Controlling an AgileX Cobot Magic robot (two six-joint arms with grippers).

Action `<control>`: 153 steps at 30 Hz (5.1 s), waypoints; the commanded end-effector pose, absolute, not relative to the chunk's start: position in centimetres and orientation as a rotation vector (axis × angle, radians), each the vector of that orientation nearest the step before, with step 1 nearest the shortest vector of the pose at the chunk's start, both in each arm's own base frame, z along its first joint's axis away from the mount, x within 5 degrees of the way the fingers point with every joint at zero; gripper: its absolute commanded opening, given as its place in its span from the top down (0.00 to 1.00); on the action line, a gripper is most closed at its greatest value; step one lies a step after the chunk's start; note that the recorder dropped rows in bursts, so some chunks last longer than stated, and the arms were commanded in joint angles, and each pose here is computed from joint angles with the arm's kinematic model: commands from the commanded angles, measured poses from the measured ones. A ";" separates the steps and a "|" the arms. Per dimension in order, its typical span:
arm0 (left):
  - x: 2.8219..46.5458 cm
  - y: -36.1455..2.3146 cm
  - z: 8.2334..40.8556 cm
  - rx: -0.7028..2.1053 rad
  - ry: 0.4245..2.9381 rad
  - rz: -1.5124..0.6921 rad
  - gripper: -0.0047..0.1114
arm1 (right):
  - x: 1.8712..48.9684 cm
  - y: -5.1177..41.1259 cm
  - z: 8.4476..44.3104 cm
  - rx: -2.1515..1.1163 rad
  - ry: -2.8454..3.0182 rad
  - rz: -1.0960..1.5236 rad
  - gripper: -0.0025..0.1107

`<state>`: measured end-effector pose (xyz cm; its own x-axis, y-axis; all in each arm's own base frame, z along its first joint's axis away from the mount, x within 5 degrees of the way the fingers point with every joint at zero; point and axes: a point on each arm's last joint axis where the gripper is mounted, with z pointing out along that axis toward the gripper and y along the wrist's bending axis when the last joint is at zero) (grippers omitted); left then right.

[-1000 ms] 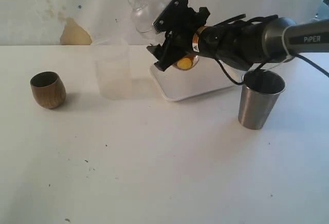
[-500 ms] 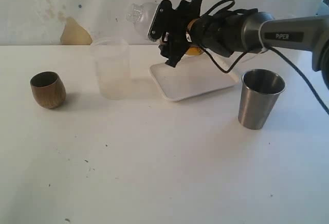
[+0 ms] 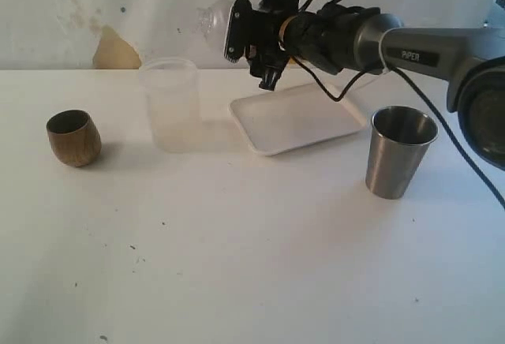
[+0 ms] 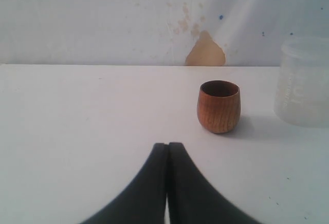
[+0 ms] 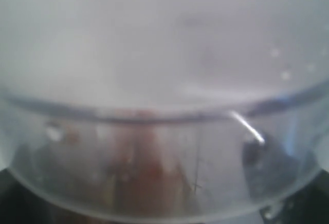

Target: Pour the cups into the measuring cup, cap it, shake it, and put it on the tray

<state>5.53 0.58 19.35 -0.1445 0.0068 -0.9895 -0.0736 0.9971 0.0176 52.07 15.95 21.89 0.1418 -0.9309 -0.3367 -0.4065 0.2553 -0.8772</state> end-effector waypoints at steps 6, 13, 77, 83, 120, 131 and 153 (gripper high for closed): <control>5.5 0.6 19.2 -0.049 1.712 0.067 0.96 | 51.6 17.6 23.0 -1.374 1.352 -0.632 0.98; 5.5 0.6 19.2 -0.049 1.712 0.067 0.96 | 51.4 18.3 23.0 -1.383 1.341 -0.624 0.98; 5.5 0.6 19.2 -0.049 1.712 0.067 0.96 | 53.1 18.7 24.5 -1.554 0.850 -0.931 0.98; 5.5 0.6 19.2 -0.049 1.712 0.067 0.96 | 53.4 18.1 24.5 -1.555 0.867 -0.941 0.98; 5.5 0.6 19.2 -0.049 1.712 0.067 0.96 | 53.2 18.4 24.9 -1.580 0.736 -1.010 0.98; 5.5 0.6 19.2 -0.049 1.712 0.067 0.96 | 53.2 18.5 25.1 -1.577 0.695 -1.025 0.98; 5.5 0.6 19.2 -0.049 1.712 0.067 0.96 | 53.2 18.5 25.4 -1.580 0.604 -1.082 0.98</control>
